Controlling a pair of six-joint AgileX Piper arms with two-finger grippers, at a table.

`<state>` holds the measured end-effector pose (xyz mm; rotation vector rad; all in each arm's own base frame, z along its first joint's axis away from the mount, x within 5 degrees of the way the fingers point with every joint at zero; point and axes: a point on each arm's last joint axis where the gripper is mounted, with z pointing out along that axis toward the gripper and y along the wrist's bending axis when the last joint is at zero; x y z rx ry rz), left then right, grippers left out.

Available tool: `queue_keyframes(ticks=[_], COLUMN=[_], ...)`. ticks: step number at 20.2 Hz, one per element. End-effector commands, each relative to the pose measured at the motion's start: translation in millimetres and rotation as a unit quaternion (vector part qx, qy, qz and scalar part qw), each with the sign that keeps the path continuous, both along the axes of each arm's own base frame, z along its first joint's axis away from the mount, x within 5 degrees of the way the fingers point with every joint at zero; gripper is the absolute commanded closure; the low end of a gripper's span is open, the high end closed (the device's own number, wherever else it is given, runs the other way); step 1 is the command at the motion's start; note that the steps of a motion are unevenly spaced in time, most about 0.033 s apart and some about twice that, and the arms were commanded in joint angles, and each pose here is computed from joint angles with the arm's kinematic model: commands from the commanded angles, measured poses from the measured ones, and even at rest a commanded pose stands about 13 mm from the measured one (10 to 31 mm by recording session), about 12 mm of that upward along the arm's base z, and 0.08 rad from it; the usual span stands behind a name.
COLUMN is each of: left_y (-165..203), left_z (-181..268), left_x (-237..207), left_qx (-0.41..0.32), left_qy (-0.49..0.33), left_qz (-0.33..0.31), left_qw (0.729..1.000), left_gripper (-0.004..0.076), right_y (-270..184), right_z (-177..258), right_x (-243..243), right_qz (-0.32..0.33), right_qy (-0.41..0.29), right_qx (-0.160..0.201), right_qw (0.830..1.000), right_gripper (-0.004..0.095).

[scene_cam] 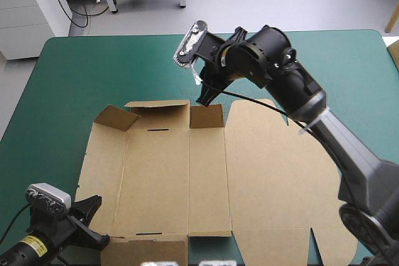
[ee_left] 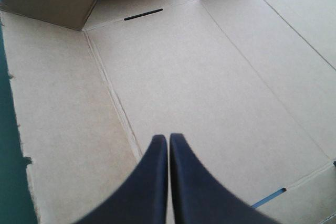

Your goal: Fold the box

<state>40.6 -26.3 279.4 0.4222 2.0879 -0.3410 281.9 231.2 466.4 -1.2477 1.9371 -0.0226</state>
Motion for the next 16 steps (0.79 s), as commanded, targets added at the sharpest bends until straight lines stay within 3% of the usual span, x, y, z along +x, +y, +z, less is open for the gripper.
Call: queue_keyframes(ticks=[1,2,7,10,16], left_y=[-2,-2,-2,-2,-2], left_z=[12,12,12,12,12], left_x=[3,3,3,3,3], left_qx=[-0.025,-0.025,-0.025,-0.025,-0.025], left_qy=[-0.03,-0.03,-0.03,-0.03,-0.03], left_qz=[0.0,0.0,0.0,0.0,0.0], left_qw=[0.999,0.999,0.999,0.999,0.999], left_gripper=[0.0731,0.0731,0.0731,0.0731,0.0731], right_y=[-31,-43,-92,-125,-180], right_z=[36,37,21,-7,-71], right_x=[-30,-41,-93,-132,-198], right_qz=[-0.036,-0.055,-0.106,-0.128,-0.154], right_qy=[-0.035,-0.031,-0.003,0.014,0.005], right_qx=[0.063,0.07,0.081,0.106,0.209], right_qw=[0.997,0.996,0.991,0.986,0.966], right_gripper=[0.083,0.0932,0.0928,0.0928,0.0928])
